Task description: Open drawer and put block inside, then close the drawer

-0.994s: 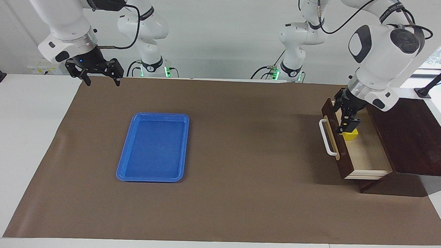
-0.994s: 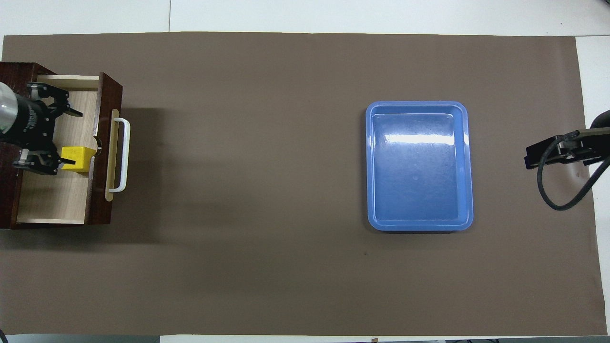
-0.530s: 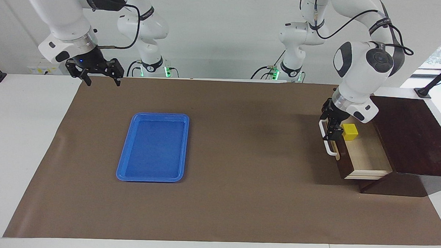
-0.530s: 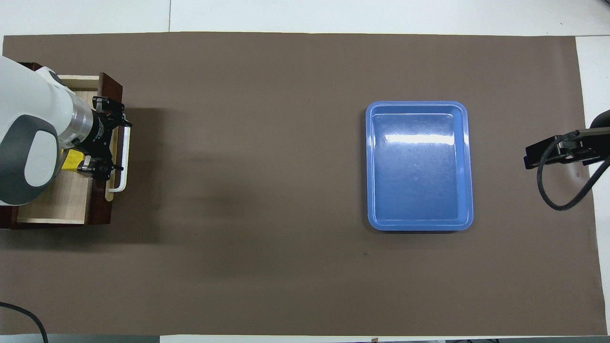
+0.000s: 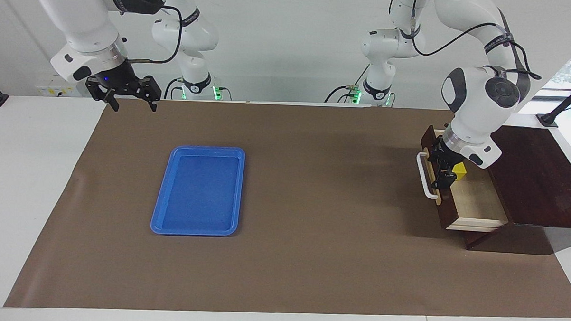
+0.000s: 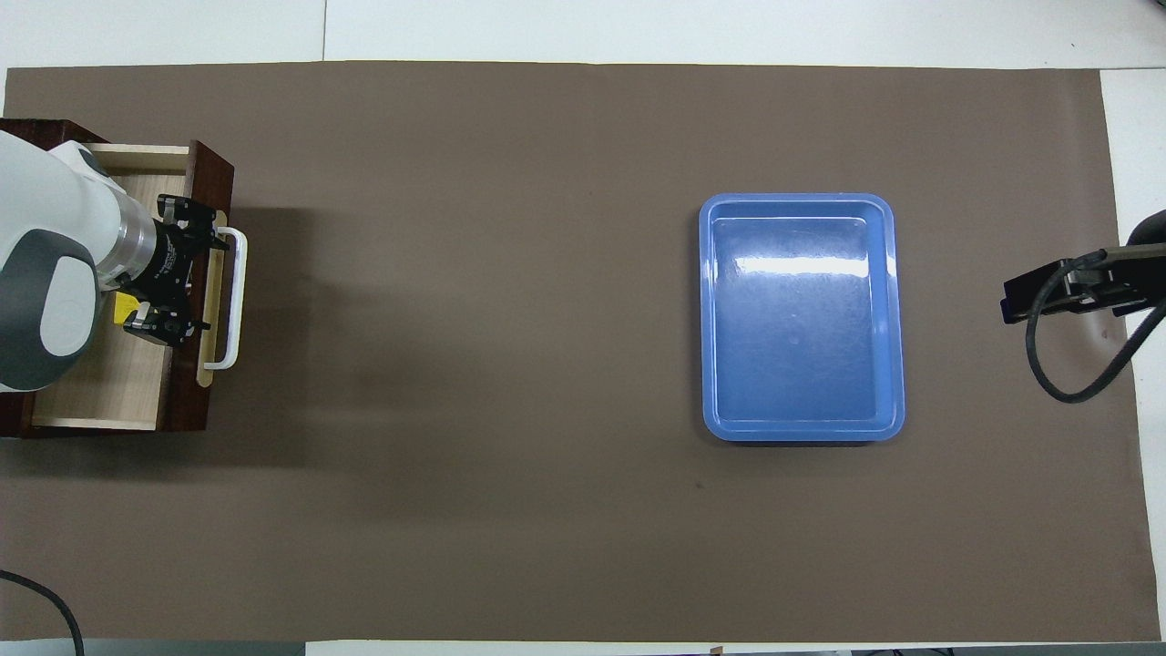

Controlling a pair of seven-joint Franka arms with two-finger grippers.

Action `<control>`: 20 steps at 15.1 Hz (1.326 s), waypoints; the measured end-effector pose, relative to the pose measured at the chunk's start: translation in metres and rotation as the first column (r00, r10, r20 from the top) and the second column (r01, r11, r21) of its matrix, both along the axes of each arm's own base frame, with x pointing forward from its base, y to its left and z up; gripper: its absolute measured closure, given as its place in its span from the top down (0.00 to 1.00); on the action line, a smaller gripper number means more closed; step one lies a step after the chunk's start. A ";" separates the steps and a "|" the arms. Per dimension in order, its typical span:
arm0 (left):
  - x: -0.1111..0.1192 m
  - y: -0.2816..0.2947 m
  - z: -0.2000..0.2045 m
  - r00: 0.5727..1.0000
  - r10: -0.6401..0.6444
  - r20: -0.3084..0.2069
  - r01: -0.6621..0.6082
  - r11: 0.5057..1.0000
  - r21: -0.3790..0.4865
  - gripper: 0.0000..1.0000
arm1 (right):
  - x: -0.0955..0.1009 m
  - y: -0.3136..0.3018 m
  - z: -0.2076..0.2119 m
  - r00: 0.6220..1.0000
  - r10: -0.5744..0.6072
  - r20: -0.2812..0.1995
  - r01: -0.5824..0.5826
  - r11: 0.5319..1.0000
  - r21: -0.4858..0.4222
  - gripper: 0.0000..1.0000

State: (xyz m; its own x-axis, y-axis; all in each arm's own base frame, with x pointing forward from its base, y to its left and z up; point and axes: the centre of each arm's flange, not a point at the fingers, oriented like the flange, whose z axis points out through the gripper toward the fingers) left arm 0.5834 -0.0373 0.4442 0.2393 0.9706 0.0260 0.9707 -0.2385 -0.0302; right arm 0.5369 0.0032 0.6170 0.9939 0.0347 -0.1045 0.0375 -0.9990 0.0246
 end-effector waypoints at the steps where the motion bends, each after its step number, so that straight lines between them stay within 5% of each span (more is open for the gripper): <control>1: 0.000 0.001 0.000 1.000 -0.001 0.001 0.001 1.000 0.005 1.00 | 0.000 0.000 0.000 1.000 0.000 0.000 0.000 1.000 0.000 1.00; 7: 0.004 0.046 0.004 1.000 -0.006 0.022 0.004 0.997 0.083 1.00 | 0.000 0.000 0.000 1.000 0.000 0.000 0.000 1.000 0.000 1.00; 20: 0.004 0.111 0.013 0.999 -0.001 0.034 -0.002 0.995 0.096 1.00 | 0.000 0.000 0.000 1.000 0.000 0.001 0.000 1.000 0.000 1.00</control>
State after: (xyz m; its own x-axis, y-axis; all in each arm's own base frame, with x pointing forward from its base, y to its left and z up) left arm 0.5872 0.0733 0.4574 0.2360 0.9633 0.1277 0.9717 -0.2354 -0.0199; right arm 0.5370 0.0032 0.6170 0.9940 0.0348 -0.1038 0.0375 -0.9990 0.0245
